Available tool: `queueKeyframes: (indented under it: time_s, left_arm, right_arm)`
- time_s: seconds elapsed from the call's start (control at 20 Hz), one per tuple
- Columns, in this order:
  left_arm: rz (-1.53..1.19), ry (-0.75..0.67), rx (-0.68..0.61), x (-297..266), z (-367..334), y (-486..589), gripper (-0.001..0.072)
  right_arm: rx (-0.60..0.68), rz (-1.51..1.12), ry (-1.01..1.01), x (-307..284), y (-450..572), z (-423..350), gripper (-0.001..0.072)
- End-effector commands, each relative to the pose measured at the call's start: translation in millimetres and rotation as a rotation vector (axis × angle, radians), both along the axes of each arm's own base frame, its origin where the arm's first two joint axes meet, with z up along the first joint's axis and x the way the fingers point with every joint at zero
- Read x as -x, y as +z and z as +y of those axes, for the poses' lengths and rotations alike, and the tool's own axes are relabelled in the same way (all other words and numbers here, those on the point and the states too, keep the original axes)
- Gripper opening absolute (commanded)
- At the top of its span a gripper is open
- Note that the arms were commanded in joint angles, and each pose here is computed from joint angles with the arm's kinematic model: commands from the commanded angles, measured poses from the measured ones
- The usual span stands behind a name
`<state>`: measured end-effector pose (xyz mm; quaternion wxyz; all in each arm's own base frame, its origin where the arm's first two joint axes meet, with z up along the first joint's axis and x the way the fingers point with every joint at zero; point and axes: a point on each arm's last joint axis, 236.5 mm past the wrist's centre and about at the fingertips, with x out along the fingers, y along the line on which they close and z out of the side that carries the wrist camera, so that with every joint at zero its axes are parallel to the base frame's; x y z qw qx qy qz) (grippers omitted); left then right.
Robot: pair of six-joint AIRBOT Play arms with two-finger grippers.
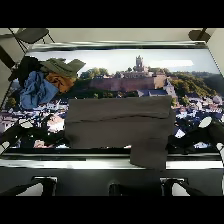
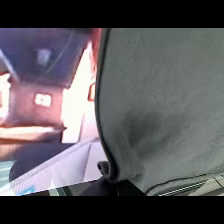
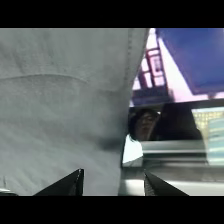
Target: Fold the shirts.
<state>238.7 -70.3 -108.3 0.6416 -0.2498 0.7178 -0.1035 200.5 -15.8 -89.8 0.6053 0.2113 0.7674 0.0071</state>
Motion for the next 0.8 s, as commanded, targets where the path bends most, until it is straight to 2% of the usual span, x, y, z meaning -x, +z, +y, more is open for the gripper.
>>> queueKeyframes:
  time_s: [0.0, 0.1, 0.15, 0.25, 0.5, 0.6, 0.75]
  left_arm:
    - [0.000, -0.004, -0.001, 0.4, 0.0, -0.1, 0.0037]
    - [0.002, -0.005, 0.000, 0.8, -0.2, 0.1, 0.0037]
    - [0.002, -0.004, 0.000, 0.9, -0.2, 0.1, 0.0037]
    - [0.006, -0.009, -0.004, 2.2, 0.7, -0.5, 0.0037]
    - [-0.051, -0.047, -0.001, -11.5, 1.4, 22.2, 0.0034]
    - [-0.172, -0.022, -0.005, -42.7, 2.3, 56.4, 0.0032]
    - [-0.305, 0.012, -0.026, -87.5, 4.9, 106.6, 0.0030]
  right_arm:
    - [-0.030, -0.033, -0.023, 0.8, -12.6, 11.4, 0.0442]
    - [-0.013, -0.050, -0.040, 0.5, -22.5, 10.2, 0.0424]
    - [0.003, -0.062, -0.063, -2.3, -26.6, 8.0, 0.0336]
    - [0.023, -0.085, -0.096, -9.6, -29.2, 4.3, 0.0049]
    - [-0.007, -0.173, 0.005, -23.1, 0.6, 7.3, 0.0054]
    - [0.042, -0.312, -0.001, -54.1, 30.5, -3.1, 0.0052]
    - [0.045, -0.522, -0.047, -112.0, 87.6, -7.7, 0.0050]
